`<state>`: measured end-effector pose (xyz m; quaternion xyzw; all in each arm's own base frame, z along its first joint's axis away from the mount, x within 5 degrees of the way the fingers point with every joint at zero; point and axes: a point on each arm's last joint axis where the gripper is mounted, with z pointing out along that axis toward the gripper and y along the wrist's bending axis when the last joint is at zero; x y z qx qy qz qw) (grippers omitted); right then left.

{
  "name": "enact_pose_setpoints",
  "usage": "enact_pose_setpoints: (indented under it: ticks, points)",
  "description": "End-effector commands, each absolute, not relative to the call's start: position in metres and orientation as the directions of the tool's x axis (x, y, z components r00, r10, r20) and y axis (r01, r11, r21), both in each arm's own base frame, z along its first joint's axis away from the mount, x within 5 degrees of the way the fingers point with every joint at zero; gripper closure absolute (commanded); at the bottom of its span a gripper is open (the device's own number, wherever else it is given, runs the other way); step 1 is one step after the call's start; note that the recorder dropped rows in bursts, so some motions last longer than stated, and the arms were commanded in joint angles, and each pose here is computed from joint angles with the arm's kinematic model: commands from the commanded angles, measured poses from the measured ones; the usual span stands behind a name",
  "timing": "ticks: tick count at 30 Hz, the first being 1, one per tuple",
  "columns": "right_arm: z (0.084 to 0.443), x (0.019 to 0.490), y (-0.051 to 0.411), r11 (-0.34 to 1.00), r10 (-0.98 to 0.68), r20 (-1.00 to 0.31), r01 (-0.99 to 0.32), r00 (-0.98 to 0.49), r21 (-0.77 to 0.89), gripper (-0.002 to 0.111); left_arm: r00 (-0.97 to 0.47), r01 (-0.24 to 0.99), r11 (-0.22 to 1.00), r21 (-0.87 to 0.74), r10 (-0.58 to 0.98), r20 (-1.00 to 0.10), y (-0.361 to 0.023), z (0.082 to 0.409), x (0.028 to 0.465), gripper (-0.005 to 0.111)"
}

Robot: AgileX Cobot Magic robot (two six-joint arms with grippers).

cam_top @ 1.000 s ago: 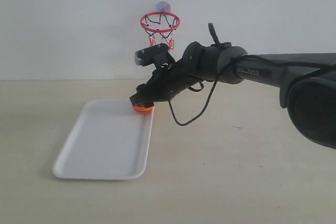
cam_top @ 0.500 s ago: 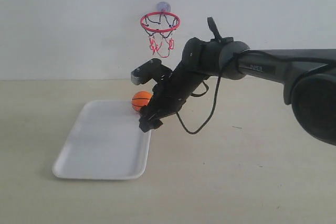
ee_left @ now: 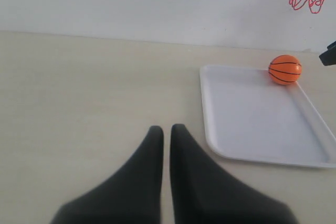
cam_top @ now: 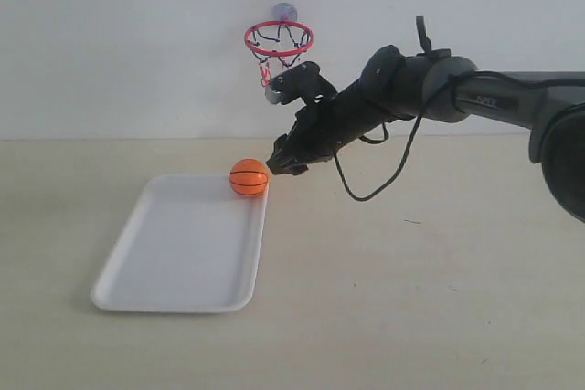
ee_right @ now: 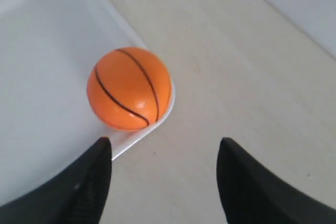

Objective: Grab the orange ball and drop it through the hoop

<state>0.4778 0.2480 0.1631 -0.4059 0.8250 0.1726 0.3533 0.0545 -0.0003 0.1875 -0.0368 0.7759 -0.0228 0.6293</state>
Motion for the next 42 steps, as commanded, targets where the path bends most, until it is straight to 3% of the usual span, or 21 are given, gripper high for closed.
enact_pose_setpoints:
  ticks: [1,15,21,30,34,42]
  points:
    - [0.177,0.484,0.246,0.643,-0.506,-0.771,-0.765,-0.388,-0.038,0.053,-0.199,-0.032,0.995,-0.092,-0.096,-0.975,0.0,0.187,0.055,0.103]
    - [0.133,0.494,0.245,0.677,-0.516,-0.757,-0.733,-0.401,-0.073,0.052,-0.199,-0.032,0.995,-0.092,-0.096,-0.975,0.0,0.187,0.055,0.103]
    - [0.134,0.496,0.244,0.721,-0.454,-0.772,-0.692,-0.445,-0.025,0.032,-0.199,-0.032,0.995,-0.092,-0.096,-0.975,0.0,0.187,0.055,0.103]
    - [0.137,0.5,0.239,0.765,-0.326,-0.793,-0.636,-0.516,0.099,0.033,-0.199,-0.032,0.995,-0.092,-0.096,-0.975,0.0,0.187,0.055,0.103]
    - [0.139,0.494,0.246,0.712,-0.305,-0.793,-0.679,-0.528,0.178,0.046,-0.199,-0.032,0.995,-0.092,-0.096,-0.975,0.0,0.187,0.055,0.103]
    - [0.14,0.495,0.248,0.725,-0.23,-0.787,-0.64,-0.572,0.254,0.046,-0.199,-0.032,0.995,-0.092,-0.096,-0.975,0.0,0.187,0.055,0.103]
